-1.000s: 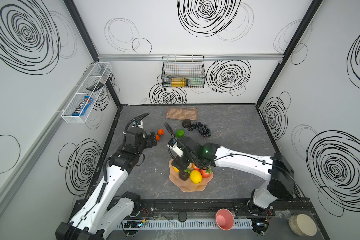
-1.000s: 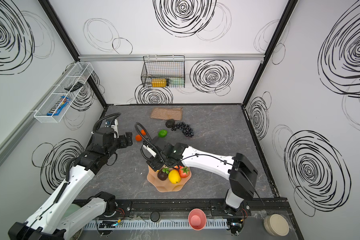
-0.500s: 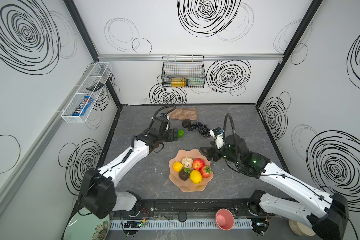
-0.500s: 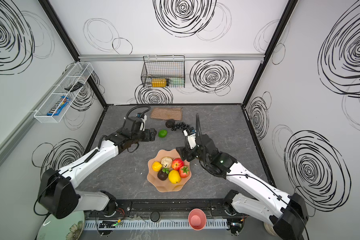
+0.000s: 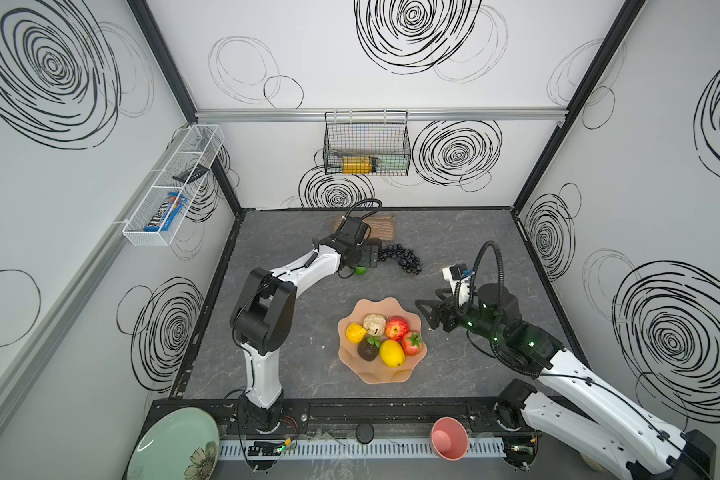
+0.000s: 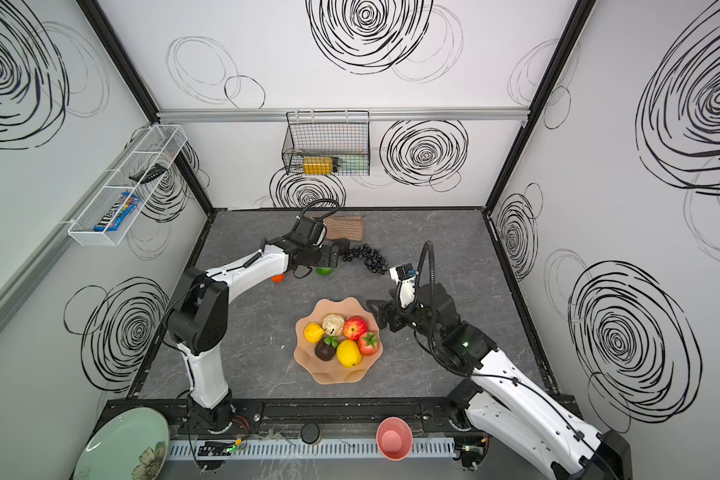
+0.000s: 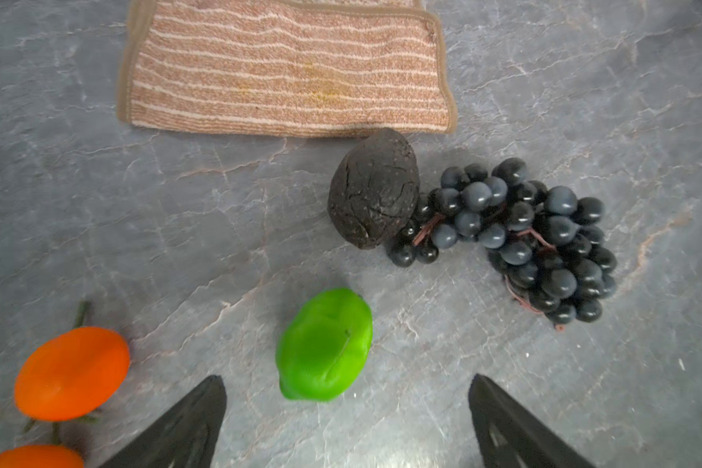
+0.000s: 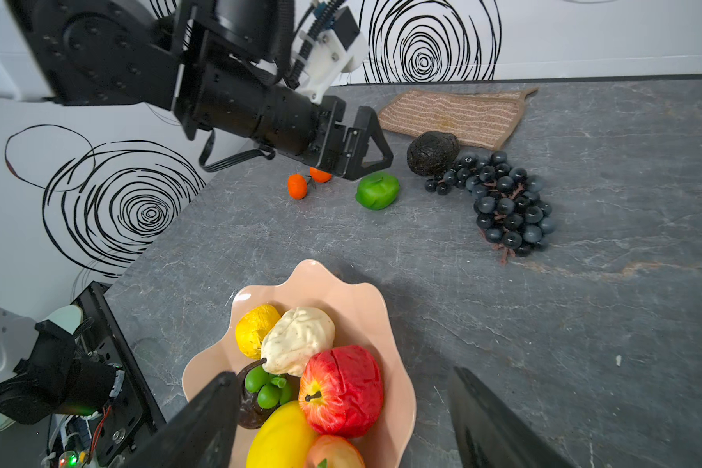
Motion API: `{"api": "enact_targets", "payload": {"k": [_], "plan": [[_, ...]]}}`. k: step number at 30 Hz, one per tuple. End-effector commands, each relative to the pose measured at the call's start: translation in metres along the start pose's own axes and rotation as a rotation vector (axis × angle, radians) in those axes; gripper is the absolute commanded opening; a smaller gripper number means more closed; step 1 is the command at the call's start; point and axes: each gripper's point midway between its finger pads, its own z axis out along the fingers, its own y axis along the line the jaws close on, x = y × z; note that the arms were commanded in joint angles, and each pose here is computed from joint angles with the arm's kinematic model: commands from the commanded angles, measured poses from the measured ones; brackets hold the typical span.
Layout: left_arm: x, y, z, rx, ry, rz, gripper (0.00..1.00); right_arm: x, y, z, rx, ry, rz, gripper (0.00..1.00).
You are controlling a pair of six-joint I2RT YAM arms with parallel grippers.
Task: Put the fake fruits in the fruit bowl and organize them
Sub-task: 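Reach the left gripper to the green lime and grasp it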
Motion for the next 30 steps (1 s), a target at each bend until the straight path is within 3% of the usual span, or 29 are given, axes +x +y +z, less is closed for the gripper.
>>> {"api": "enact_targets", "payload": {"k": [1,8,14,30], "plan": [[0.005,0.005,0.016,-0.036,0.067,0.072,0.98,-0.002,-0.001,-0.006,-0.004,-0.015,0.006,0.85],[0.020,0.015,0.043,-0.086,0.178,0.141,0.95,0.005,-0.007,-0.008,0.007,-0.006,-0.003,0.86],[0.032,0.017,0.051,-0.091,0.242,0.153,0.82,0.005,-0.007,-0.006,-0.002,-0.003,-0.002,0.86],[0.043,0.017,0.055,-0.083,0.258,0.118,0.58,0.006,-0.011,-0.009,0.011,-0.003,0.008,0.86]]}}
